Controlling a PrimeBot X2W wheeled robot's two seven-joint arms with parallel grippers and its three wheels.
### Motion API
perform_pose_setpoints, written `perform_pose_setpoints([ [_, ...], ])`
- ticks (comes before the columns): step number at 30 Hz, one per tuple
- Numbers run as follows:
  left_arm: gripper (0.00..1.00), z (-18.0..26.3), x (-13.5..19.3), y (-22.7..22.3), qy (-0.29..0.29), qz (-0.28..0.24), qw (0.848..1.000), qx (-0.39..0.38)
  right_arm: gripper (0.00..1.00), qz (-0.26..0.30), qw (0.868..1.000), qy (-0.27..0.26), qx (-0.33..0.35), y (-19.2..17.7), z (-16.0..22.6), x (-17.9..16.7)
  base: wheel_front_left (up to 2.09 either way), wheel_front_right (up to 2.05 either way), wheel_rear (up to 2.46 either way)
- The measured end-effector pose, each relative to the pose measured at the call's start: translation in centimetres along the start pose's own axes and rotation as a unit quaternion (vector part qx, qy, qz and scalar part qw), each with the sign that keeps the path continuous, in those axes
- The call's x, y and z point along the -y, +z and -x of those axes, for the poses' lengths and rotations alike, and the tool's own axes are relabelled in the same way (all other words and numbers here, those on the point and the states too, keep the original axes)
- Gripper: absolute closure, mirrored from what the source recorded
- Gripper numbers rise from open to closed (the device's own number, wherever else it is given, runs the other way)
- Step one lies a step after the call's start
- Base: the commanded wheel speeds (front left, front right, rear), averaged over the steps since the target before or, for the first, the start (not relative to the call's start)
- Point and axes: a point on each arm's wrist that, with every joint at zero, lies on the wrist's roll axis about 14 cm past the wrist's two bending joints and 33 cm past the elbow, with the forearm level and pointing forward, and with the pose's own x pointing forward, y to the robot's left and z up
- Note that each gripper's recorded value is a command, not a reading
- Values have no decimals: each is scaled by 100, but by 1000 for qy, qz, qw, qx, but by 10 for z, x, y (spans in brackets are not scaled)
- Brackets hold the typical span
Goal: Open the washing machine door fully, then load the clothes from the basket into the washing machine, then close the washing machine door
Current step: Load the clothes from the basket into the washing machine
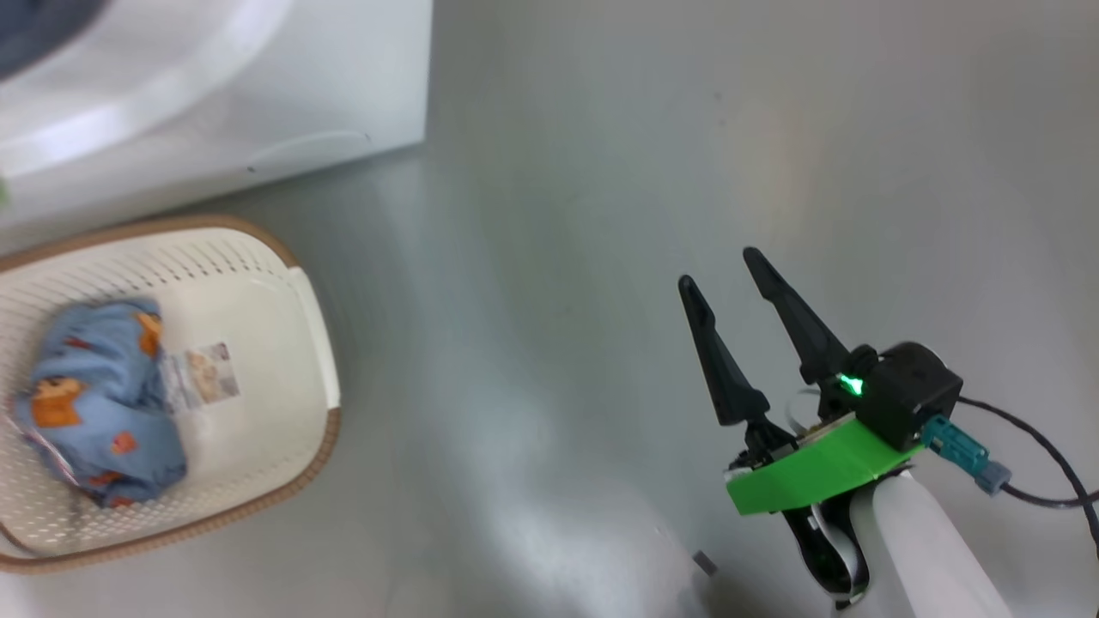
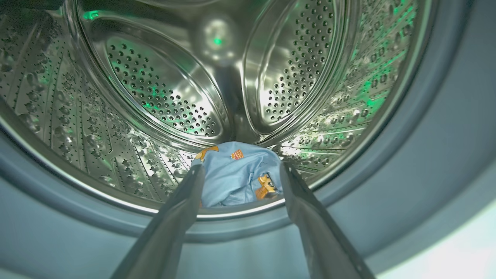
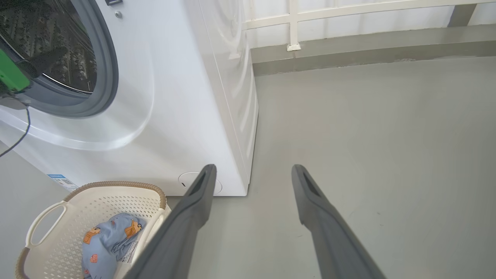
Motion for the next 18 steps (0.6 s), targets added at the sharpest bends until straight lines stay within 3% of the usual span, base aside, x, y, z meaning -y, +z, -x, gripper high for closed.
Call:
perform_pose_setpoints([
  [18, 0, 217, 1, 44, 69, 23, 997, 2, 0, 20, 999, 22, 28, 32, 49, -27, 0, 0, 0],
])
